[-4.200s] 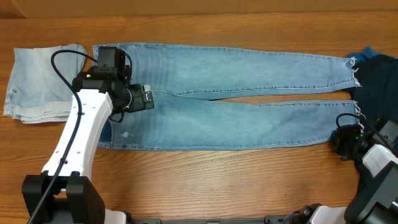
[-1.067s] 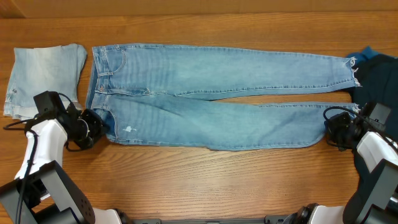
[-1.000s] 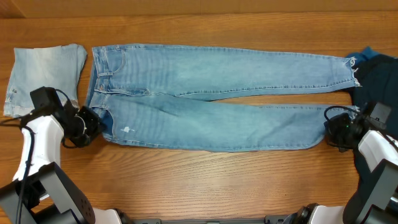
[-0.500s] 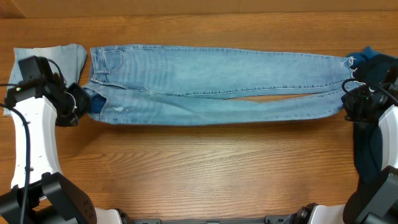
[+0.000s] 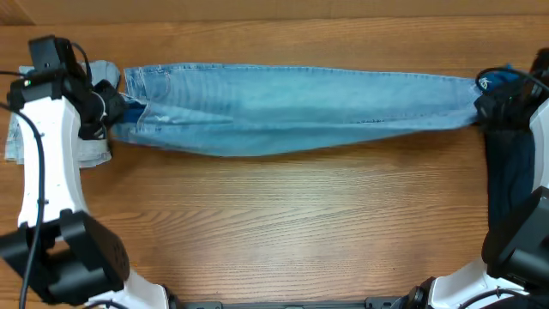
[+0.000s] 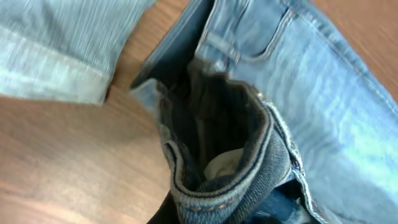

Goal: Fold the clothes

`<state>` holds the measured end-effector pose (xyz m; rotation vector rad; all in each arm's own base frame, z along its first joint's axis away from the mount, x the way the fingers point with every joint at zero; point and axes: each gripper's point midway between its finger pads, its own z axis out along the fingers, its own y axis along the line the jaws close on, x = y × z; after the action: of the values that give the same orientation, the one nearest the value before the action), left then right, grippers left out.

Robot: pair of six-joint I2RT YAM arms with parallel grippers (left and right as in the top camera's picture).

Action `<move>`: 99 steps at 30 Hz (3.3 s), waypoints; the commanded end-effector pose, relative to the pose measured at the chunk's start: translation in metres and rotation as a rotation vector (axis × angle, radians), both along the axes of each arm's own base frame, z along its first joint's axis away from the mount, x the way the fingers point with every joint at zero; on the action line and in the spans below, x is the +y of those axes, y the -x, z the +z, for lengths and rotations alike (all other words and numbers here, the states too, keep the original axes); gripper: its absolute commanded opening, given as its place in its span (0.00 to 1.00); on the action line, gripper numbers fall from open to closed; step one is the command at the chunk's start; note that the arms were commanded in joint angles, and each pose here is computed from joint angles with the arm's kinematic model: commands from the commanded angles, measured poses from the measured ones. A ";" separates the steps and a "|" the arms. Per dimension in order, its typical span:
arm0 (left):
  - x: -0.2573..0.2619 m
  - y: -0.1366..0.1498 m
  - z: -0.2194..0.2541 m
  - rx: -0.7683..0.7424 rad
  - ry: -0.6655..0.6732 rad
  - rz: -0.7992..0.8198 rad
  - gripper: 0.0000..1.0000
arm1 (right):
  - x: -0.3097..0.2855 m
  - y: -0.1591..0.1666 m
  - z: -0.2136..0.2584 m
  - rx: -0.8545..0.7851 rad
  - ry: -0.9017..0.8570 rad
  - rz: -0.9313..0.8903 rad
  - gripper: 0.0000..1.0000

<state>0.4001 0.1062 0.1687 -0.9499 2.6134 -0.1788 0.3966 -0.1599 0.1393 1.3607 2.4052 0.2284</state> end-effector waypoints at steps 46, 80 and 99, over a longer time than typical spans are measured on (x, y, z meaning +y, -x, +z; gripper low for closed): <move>0.049 -0.092 -0.032 -0.109 -0.254 0.031 0.09 | -0.028 -0.129 -0.070 -0.195 0.190 -0.022 0.16; -0.043 -0.110 -0.069 0.086 -0.162 -0.268 0.23 | 0.020 -0.072 -0.040 0.090 0.027 0.278 0.58; -0.039 -0.112 -0.068 0.081 -0.195 -0.285 0.61 | 0.027 -0.076 -0.118 -0.073 -0.251 0.057 0.55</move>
<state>0.5106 0.0674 0.0877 -0.5660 2.7908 0.0260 0.4691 -0.1357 0.0215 1.3826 2.4332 0.5883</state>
